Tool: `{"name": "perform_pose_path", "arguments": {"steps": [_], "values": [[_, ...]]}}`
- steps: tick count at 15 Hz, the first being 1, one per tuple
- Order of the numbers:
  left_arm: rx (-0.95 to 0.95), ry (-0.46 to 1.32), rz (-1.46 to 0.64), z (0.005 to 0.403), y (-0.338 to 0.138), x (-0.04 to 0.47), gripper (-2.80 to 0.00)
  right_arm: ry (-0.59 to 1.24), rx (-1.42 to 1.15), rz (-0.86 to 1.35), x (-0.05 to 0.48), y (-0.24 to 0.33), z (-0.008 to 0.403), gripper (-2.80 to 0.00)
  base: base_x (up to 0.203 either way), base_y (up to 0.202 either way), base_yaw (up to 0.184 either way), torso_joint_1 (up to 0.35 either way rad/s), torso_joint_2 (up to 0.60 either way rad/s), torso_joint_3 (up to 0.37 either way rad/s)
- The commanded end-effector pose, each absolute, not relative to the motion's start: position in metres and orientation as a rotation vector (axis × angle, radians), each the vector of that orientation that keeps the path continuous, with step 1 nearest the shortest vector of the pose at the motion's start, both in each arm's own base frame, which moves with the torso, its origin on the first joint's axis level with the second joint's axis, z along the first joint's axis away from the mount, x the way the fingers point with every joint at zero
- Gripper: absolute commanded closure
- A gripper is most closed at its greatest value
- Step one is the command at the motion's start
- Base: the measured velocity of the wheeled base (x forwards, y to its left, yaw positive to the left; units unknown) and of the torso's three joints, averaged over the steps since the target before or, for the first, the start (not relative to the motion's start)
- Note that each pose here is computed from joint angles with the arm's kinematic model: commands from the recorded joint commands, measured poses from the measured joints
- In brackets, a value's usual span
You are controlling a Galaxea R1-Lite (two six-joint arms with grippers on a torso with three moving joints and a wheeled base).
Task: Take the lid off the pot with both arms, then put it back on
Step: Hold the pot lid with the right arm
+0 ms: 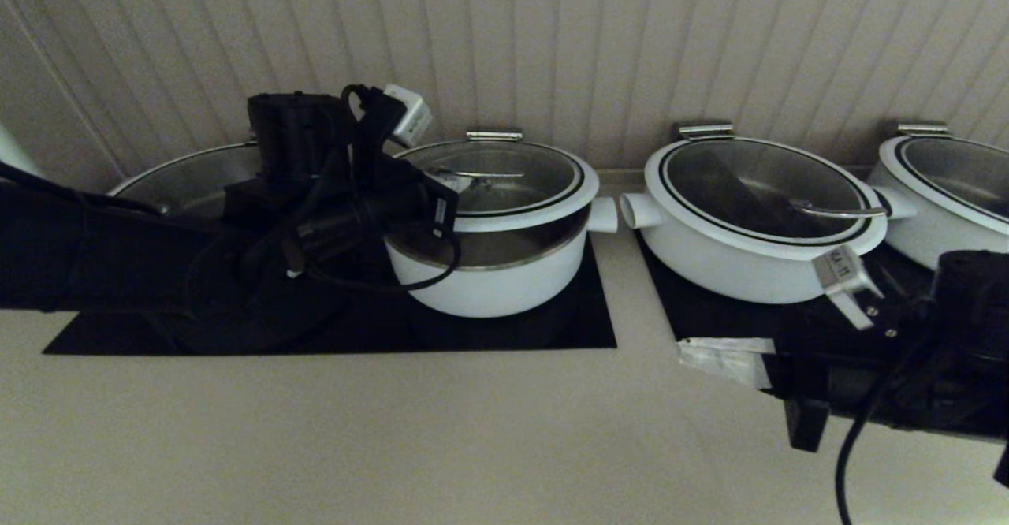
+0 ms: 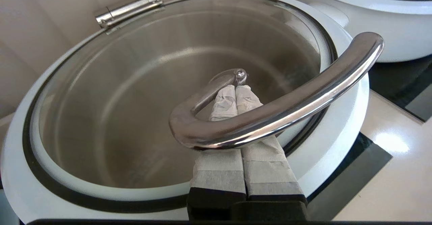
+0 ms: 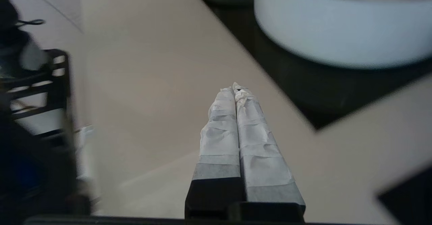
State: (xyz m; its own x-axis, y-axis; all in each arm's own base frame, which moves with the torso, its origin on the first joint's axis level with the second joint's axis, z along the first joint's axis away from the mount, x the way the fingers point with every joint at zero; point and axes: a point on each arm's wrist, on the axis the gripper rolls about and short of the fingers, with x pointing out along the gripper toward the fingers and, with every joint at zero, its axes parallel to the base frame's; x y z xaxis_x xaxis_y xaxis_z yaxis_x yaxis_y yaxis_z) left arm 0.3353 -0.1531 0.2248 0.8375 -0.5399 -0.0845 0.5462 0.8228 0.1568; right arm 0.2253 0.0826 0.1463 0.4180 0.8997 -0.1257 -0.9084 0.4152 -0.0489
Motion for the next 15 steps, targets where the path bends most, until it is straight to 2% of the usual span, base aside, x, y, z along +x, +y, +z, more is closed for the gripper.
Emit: {"name": "perform_pose_path", "arguments": {"steps": [1,6,15], "values": [[0.175,0.020,-0.565,0.229,-0.155,0.338,0.00,0.079,-0.115,1.158,0.256,0.097,0.126,0.00,0.000,0.000,0.000,0.000,0.00,0.000],[0.176,0.011,-0.562,0.230,-0.156,0.341,0.00,-0.023,-0.153,1.078,0.300,0.118,0.133,0.00,0.000,0.000,0.000,0.000,0.00,0.000],[0.173,0.014,-0.561,0.230,-0.155,0.341,0.00,-0.153,-0.181,0.920,0.350,0.148,0.150,0.00,0.000,0.000,0.000,0.000,0.00,0.000]]}}
